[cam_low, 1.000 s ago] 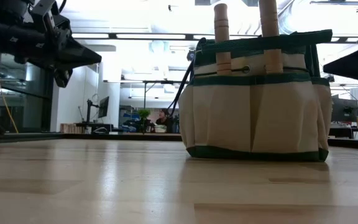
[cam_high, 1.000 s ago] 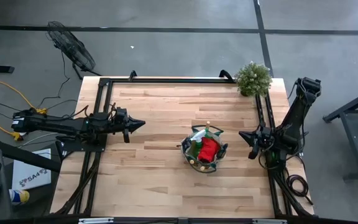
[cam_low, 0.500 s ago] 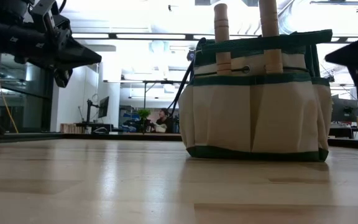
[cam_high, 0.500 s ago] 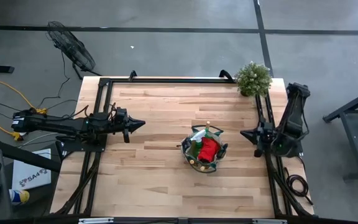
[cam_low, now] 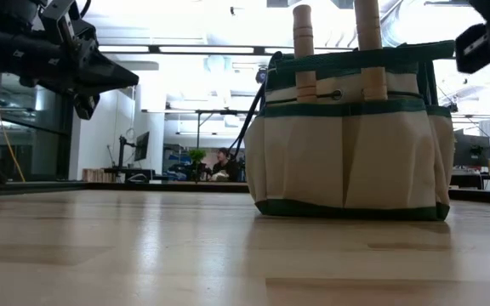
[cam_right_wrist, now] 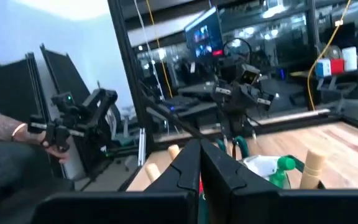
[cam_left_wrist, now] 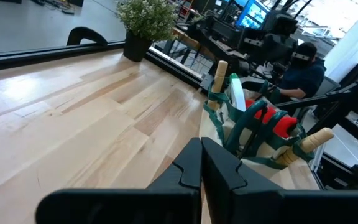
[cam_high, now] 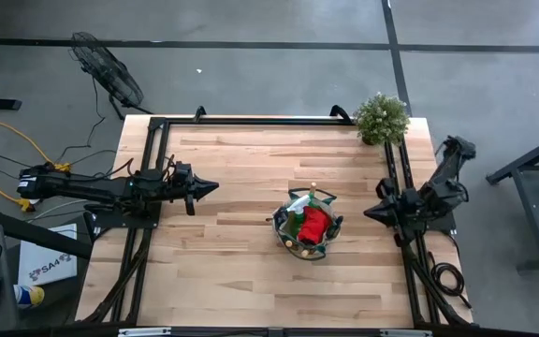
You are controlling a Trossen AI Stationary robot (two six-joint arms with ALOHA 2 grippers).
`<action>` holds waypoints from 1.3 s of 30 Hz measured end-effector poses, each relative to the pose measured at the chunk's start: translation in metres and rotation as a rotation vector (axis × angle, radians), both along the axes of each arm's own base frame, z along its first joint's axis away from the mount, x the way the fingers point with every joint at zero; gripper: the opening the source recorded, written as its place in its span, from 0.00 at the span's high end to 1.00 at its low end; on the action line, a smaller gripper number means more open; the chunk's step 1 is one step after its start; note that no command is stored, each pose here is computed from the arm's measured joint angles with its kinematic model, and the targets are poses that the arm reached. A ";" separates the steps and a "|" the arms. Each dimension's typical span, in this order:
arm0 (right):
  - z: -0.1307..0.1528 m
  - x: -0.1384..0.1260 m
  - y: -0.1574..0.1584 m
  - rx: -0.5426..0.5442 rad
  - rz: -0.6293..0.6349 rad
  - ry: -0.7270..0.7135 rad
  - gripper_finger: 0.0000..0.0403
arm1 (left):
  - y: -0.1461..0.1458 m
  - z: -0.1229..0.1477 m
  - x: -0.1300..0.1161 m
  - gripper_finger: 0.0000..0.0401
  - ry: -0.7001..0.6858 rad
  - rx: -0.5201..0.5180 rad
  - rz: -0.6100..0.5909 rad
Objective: Pick & Place Garden tools in Gardening bag
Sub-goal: Return to Home Position
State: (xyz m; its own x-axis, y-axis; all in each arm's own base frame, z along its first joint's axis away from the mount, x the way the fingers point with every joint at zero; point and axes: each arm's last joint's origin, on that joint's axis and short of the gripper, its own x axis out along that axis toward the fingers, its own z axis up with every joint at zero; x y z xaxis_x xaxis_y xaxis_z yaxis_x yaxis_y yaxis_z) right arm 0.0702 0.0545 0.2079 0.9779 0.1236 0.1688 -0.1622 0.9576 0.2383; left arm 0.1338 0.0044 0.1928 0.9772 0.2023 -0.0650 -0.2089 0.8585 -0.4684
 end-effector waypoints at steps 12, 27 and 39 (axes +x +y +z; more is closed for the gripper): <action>-0.028 0.023 -0.020 -0.028 -0.039 0.041 0.99 | -0.001 -0.001 0.000 1.00 0.006 -0.004 -0.051; -0.046 0.033 -0.051 0.021 -0.034 0.226 0.99 | -0.002 -0.008 0.000 1.00 0.084 0.021 -0.088; -0.053 0.037 -0.050 0.017 -0.007 0.310 0.99 | -0.002 -0.009 -0.001 1.00 0.133 0.242 -0.104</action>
